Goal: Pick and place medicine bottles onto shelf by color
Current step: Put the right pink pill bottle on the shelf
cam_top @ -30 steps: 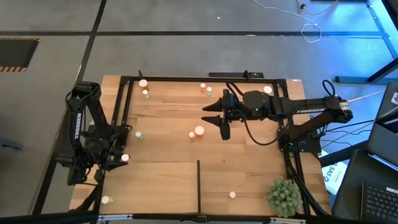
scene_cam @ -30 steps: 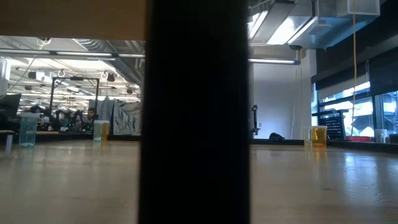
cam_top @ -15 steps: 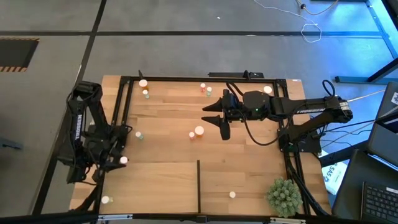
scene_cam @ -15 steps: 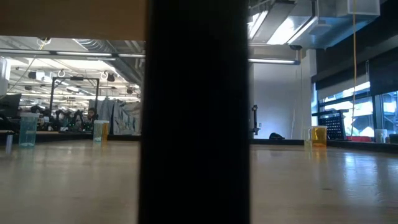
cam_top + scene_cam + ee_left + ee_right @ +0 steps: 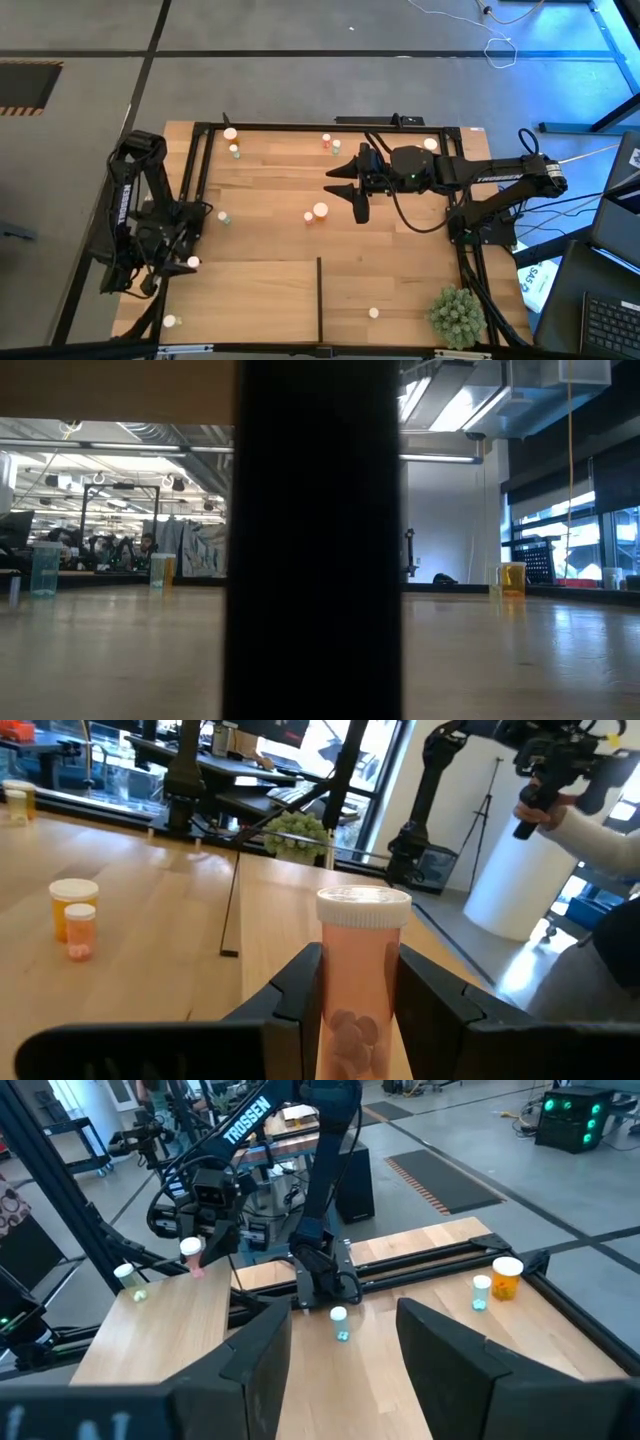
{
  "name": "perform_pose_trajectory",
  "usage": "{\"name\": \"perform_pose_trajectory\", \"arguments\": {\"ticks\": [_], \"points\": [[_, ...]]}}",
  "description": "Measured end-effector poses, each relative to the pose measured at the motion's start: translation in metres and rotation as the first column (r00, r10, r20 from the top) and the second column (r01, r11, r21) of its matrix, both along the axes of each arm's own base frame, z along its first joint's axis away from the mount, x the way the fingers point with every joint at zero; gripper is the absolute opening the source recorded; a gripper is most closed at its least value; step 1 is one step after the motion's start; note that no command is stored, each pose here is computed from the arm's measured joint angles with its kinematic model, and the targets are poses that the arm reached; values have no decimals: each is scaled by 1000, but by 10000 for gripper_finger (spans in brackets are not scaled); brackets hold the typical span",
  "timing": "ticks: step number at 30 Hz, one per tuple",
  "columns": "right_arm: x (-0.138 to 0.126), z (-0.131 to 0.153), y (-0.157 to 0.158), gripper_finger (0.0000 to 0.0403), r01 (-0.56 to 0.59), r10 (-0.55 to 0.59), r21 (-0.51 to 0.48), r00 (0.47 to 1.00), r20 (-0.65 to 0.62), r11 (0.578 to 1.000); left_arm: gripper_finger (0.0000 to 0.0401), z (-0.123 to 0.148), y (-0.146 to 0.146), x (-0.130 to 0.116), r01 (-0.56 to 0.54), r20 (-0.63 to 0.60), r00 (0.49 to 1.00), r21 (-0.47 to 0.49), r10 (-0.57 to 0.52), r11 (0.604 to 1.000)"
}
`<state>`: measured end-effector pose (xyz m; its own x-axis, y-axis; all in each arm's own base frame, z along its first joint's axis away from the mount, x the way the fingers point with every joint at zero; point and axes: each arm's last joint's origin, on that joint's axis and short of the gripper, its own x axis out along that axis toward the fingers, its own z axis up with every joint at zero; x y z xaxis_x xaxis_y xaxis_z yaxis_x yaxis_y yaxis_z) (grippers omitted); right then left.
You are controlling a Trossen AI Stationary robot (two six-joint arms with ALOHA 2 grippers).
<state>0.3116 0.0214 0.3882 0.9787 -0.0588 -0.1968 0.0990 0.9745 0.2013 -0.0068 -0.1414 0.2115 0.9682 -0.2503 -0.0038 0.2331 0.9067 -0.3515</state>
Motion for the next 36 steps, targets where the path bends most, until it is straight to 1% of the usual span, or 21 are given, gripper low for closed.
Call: {"name": "perform_pose_trajectory", "arguments": {"ticks": [4, 7, 14, 25, 29, 30, 32, 35, 36], "points": [[0, 0, 0, 185, 0, 0, 0, 1000, 0, 1000, 96, -12, 3, 1, 1, 1, 1000, -8, -1, 1000], [0, 1, 0, 185, 0, 0, 1, 1000, 11, 1000, 96, -17, 4, 1, 1, -1, 1000, -26, -1, 1000], [0, 1, 0, 185, 0, 0, 0, 1000, 15, 1000, 96, -22, 4, -1, 17, 6, 1000, -46, -17, 999], [0, 1, 0, 185, 1, -1, 3, 1000, 15, 1000, 96, -23, 5, -4, 39, -2, 999, -43, -39, 998], [0, 1, 0, 185, 17, -19, 97, 1000, 20, 995, 96, -23, 5, -4, 38, -5, 999, -45, -38, 998], [0, 1, 0, 185, 10, -12, 104, 1000, 22, 995, 96, -23, 5, -4, 38, -7, 999, -46, -38, 998], [1, 3, 1, 185, -15, 11, 88, 999, 36, 996, 96, -22, 6, -4, 37, -12, 999, -51, -37, 998], [1, 8, 2, 185, -10, 4, 68, 996, 88, 998, 96, -22, 6, -3, 36, -16, 999, -55, -37, 998], [1, 11, 3, 185, 0, -4, 43, 996, 93, 999, 96, -22, 6, -3, 36, -16, 999, -55, -37, 998]]}}
